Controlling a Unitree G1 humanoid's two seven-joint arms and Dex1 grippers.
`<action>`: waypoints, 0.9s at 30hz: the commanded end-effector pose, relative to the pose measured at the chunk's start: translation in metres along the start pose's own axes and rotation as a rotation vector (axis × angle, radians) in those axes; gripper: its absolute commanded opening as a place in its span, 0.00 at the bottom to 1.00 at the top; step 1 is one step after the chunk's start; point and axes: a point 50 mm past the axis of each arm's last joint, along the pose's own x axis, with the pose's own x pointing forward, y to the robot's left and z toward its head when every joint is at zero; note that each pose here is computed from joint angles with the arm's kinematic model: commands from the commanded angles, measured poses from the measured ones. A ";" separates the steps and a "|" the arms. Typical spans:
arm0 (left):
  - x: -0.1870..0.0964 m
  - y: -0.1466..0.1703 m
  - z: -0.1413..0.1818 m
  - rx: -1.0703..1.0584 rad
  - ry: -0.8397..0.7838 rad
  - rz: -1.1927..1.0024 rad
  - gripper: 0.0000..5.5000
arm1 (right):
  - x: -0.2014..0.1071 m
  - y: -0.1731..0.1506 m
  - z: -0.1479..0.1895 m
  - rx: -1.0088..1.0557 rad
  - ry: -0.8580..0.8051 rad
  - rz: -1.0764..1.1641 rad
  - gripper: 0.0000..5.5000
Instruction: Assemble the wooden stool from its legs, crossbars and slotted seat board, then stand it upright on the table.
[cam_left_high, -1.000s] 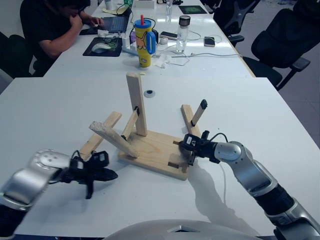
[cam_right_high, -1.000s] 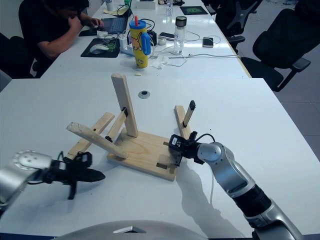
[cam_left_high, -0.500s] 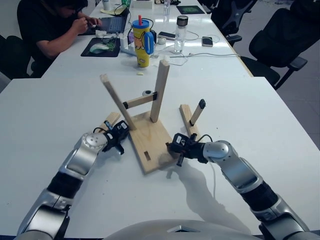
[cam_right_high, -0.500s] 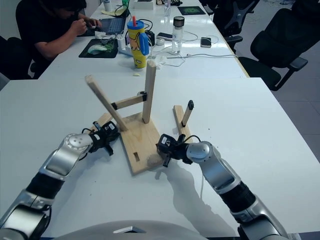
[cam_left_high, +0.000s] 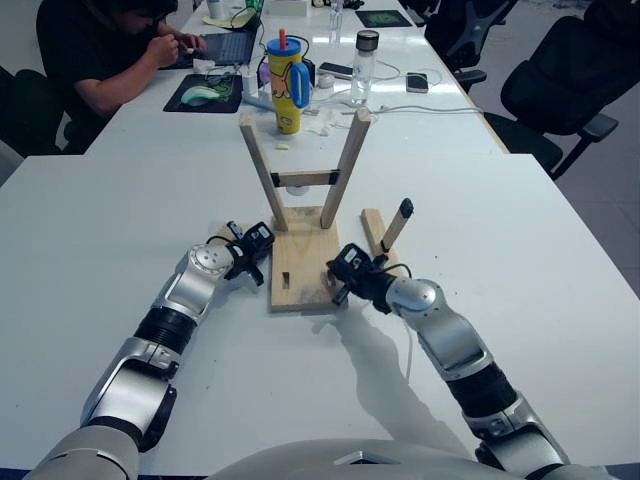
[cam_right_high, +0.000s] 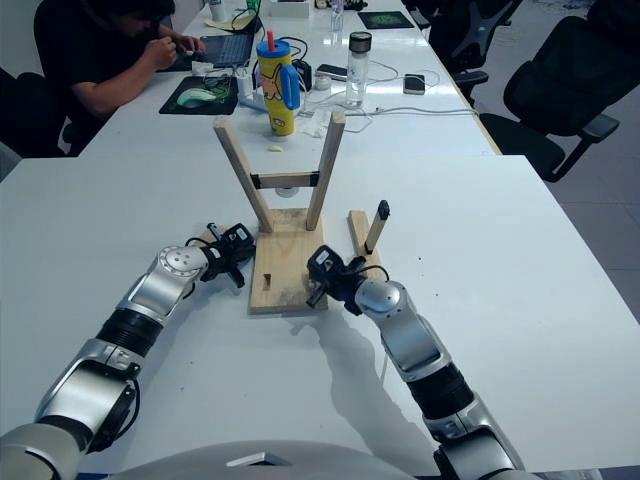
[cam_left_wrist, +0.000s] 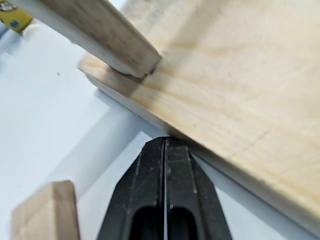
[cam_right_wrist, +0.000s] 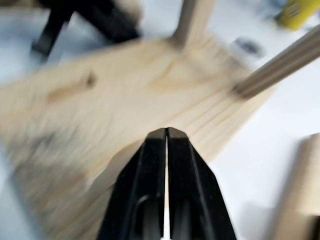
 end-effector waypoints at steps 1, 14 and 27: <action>-0.028 0.011 0.013 -0.144 -0.227 0.081 0.10 | -0.036 -0.015 -0.007 0.101 -0.036 -0.160 0.11; -0.061 -0.014 0.021 -0.634 -0.500 0.008 0.44 | -0.067 -0.054 -0.047 0.431 0.074 -0.406 0.46; -0.052 -0.019 0.030 -0.608 -0.477 -0.070 0.72 | -0.039 -0.043 -0.046 0.509 0.135 -0.276 0.76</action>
